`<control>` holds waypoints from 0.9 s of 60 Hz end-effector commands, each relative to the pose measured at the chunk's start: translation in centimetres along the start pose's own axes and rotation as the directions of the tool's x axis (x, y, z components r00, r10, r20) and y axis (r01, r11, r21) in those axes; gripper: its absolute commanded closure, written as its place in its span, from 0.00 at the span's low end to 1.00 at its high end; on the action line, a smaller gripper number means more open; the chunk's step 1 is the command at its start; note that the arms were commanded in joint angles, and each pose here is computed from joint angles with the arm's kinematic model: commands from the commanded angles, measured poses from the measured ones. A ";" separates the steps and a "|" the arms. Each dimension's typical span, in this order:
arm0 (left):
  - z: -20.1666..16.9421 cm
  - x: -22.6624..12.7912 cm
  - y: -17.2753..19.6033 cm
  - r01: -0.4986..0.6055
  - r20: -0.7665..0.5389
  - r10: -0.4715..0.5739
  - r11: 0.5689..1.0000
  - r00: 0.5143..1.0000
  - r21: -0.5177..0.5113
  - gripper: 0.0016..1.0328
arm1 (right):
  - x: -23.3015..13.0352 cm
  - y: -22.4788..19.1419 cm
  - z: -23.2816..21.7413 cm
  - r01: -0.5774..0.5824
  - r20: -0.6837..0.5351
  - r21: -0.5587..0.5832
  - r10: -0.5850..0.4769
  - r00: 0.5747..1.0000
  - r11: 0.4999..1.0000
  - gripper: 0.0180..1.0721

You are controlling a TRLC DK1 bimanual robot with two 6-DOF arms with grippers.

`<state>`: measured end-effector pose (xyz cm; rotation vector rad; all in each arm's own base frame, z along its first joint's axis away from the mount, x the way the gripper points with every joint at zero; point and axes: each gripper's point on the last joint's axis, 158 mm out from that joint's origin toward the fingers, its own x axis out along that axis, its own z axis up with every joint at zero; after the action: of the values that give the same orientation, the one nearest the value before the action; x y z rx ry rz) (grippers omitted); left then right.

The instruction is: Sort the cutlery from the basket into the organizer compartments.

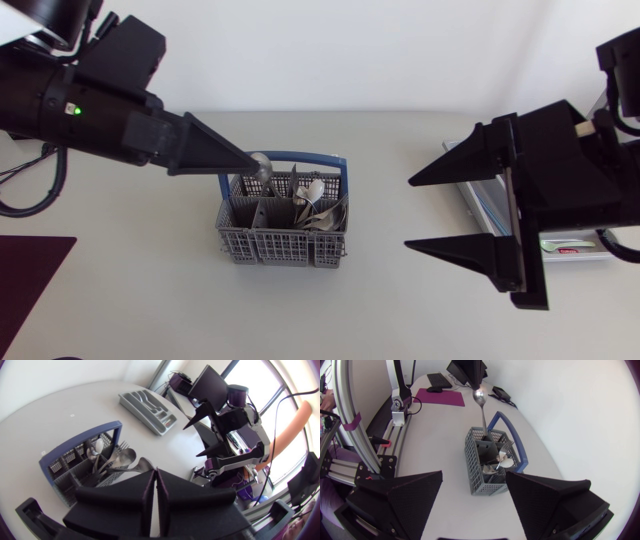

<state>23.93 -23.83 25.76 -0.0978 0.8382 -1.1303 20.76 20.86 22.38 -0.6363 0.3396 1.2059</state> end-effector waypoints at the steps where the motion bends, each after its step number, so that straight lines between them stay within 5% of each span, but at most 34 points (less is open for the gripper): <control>1: 0.5 1.1 -1.6 0.072 -0.012 -0.071 0.995 0.997 0.073 0.97 | 0.8 0.2 1.2 -0.023 0.031 0.035 0.022 0.999 0.999 0.14; 14: 0.8 3.4 -5.0 0.229 -0.075 -0.221 0.965 0.972 0.126 0.97 | 2.6 1.2 1.8 -0.061 0.062 0.013 0.060 0.996 0.998 0.14; 49: 0.5 3.8 -10.2 0.370 -0.153 -0.349 0.918 0.925 0.145 0.97 | 3.9 2.5 2.6 -0.116 0.142 -0.056 0.123 0.982 0.992 0.44; 54: 0.5 3.6 -10.3 0.373 -0.152 -0.352 0.916 0.923 0.144 0.97 | 3.8 2.5 3.1 -0.118 0.155 -0.063 0.127 0.980 0.991 0.58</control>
<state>17.33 -31.42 28.05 -0.0430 0.8673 -1.5379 19.66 25.81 22.47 -0.5740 0.2078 1.3573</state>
